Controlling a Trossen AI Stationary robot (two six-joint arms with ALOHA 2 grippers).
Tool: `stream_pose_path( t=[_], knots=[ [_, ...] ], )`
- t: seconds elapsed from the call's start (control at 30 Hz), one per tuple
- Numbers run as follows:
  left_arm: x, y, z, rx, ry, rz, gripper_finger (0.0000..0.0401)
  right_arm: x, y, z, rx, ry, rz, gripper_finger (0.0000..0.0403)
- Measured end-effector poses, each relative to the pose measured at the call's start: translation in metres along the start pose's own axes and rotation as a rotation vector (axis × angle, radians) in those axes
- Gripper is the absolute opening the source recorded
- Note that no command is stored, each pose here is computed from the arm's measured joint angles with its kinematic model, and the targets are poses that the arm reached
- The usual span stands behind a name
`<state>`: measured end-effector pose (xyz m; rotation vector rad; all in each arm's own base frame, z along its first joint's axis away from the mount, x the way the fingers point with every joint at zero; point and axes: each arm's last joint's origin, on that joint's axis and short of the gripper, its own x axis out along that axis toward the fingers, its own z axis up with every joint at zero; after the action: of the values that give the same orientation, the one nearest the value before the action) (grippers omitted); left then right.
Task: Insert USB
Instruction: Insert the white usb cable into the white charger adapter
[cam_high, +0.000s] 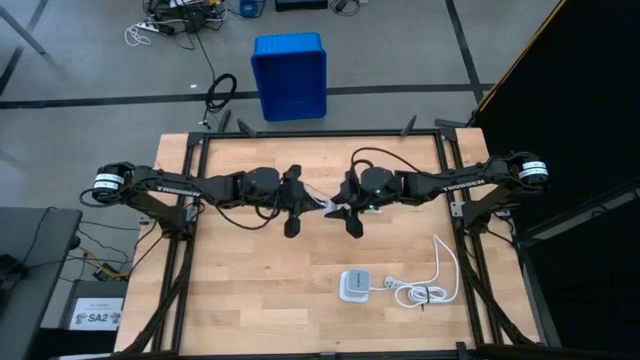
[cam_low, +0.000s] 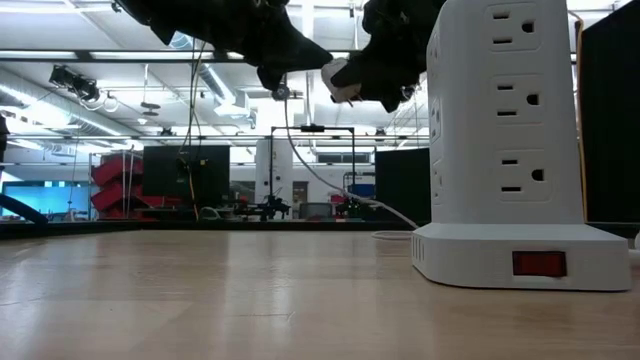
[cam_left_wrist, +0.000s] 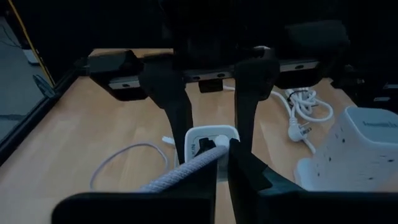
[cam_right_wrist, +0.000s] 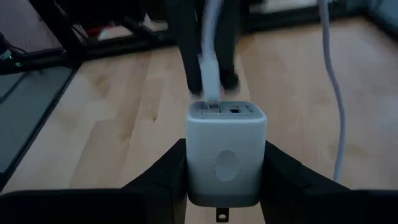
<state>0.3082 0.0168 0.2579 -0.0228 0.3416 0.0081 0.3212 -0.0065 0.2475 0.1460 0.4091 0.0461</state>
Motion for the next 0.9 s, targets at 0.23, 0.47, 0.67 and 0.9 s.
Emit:
stream_pose_path(
  t=[0.23, 0.47, 0.67, 0.9],
  knots=[
    [0.0, 0.0, 0.0, -0.007, 0.003, -0.012, 0.0, 0.0, 0.0, 0.001, -0.031, -0.014, -0.014, 0.0111],
    [0.0, 0.0, -0.001, -0.008, 0.005, -0.019, 0.0, 0.001, 0.002, 0.001, -0.043, -0.013, -0.017, 0.0111],
    [0.005, -0.002, -0.005, -0.013, 0.031, -0.06, 0.0, 0.001, 0.003, -0.001, -0.043, 0.004, -0.005, 0.0111],
    [0.012, -0.001, -0.011, -0.032, 0.044, -0.05, 0.0017, 0.001, 0.002, -0.006, -0.036, 0.056, -0.017, 0.0111]
  ],
)
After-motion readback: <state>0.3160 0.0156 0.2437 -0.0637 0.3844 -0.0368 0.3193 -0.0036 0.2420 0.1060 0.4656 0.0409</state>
